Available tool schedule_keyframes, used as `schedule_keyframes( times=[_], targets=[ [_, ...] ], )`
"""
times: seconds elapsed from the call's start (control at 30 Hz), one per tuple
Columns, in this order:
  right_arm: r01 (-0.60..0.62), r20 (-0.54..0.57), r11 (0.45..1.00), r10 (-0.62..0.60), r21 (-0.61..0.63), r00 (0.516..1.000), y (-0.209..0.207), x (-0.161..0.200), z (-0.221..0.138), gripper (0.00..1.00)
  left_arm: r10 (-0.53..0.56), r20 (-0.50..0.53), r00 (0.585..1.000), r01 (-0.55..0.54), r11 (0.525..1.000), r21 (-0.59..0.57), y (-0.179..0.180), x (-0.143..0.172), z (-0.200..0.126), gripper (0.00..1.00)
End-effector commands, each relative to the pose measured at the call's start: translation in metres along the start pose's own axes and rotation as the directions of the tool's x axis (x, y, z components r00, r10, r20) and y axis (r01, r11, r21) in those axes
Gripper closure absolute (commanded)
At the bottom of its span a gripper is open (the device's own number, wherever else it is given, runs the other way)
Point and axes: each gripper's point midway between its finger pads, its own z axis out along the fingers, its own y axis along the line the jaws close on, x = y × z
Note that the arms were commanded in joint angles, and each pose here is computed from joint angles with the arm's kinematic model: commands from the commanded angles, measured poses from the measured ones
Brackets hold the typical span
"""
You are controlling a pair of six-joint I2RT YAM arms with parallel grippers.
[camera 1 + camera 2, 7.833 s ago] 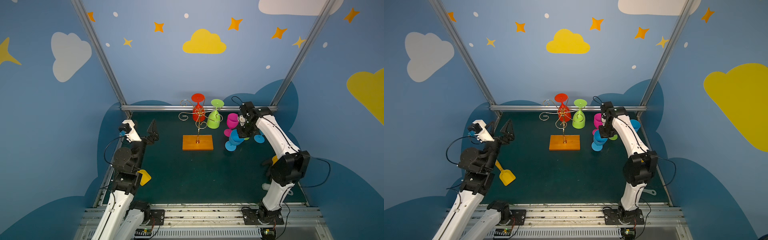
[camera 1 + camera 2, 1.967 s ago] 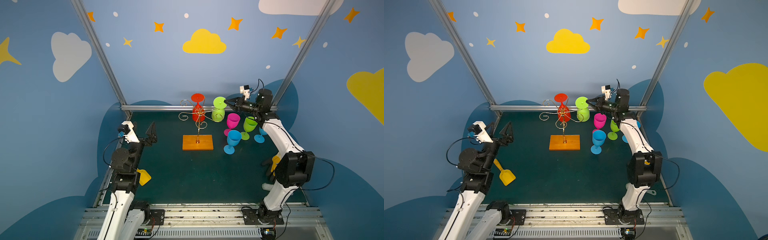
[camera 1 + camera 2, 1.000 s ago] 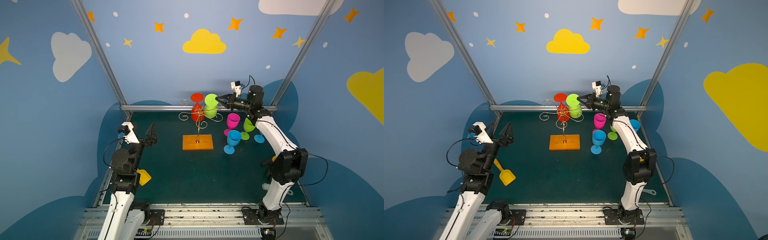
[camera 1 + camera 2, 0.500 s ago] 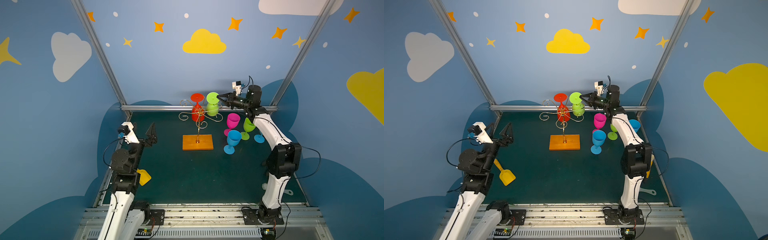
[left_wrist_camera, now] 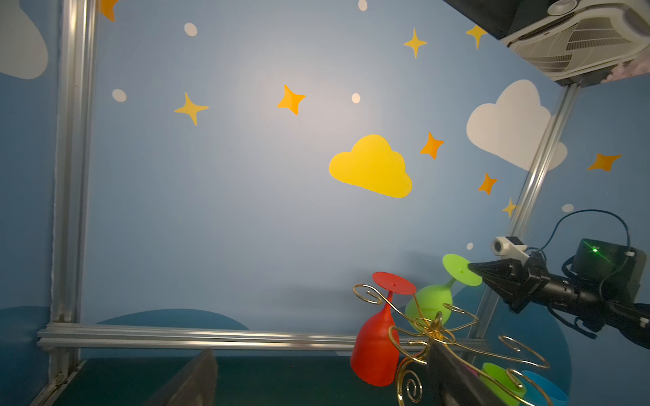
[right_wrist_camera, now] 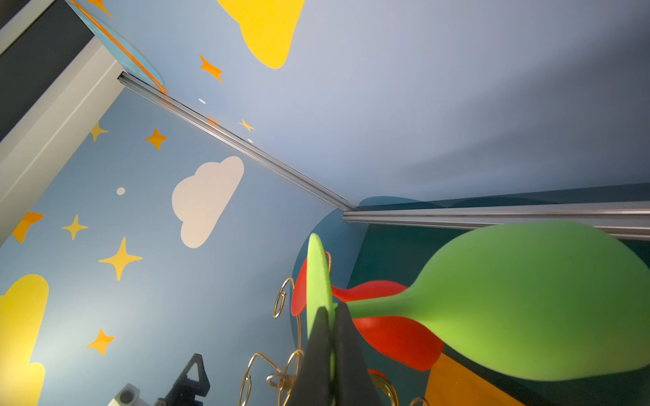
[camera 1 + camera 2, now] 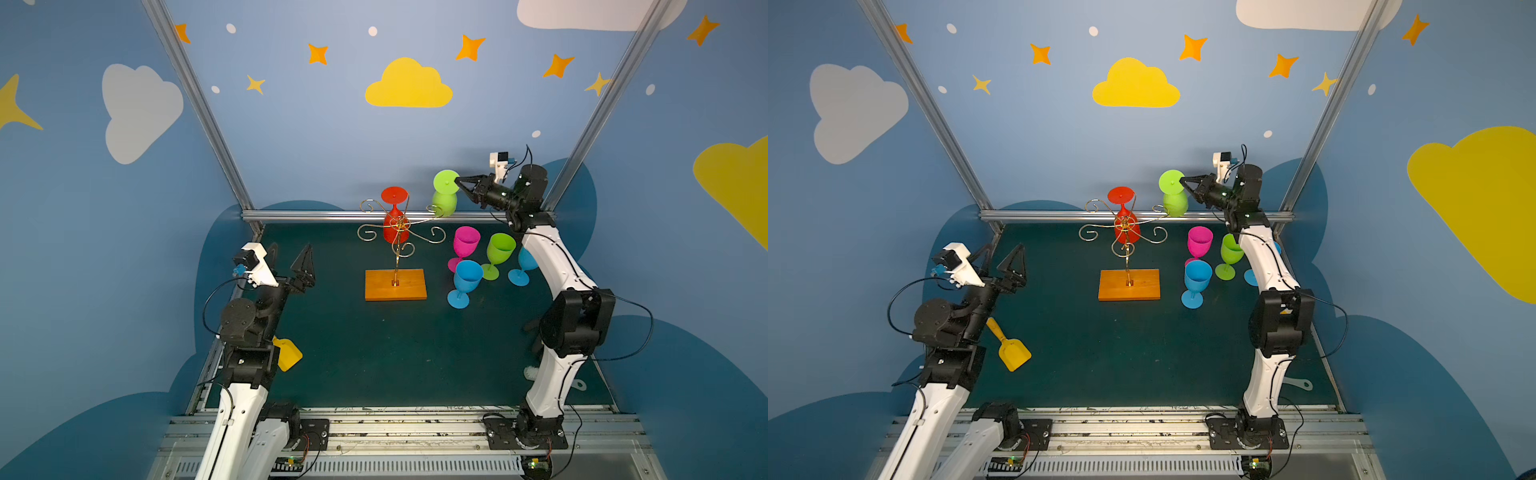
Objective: Take the wine glass off the wine glass rack
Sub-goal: Pick up the wine glass from the wine glass rack.
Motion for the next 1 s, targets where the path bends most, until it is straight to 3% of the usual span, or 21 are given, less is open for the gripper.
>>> schedule_keyframes(
  times=[0.0,0.17,0.27,0.5,0.77,0.97],
  targets=[
    [0.182,0.038,0.983,-0.181,-0.025,0.983,0.064,-0.004,-0.035,1.0,-0.066,0.022,0.998,0.062,0.988,0.138,-0.03,-0.028,0.002,0.12],
    [0.298,0.048,0.955,-0.298,-0.002,0.954,0.103,0.013,-0.066,1.0,-0.147,-0.122,0.982,0.179,0.928,0.326,-0.07,-0.034,0.012,0.2],
    [0.367,0.04,0.93,-0.366,-0.003,0.93,0.126,0.028,-0.081,1.0,-0.136,-0.197,0.971,0.215,0.857,0.468,-0.101,-0.036,0.017,0.24],
    [0.533,0.003,0.846,-0.533,-0.027,0.846,0.176,0.072,-0.098,1.0,-0.072,-0.284,0.956,0.25,0.703,0.665,-0.171,-0.023,0.023,0.3],
    [0.605,-0.023,0.785,-0.613,-0.138,0.79,0.211,0.108,-0.099,1.0,-0.034,-0.374,0.927,0.33,0.547,0.77,-0.218,-0.011,0.028,0.33],
    [0.621,-0.037,0.754,-0.641,-0.215,0.766,0.226,0.132,-0.091,1.0,-0.029,-0.406,0.913,0.364,0.504,0.783,-0.233,-0.004,0.037,0.33]
  ],
)
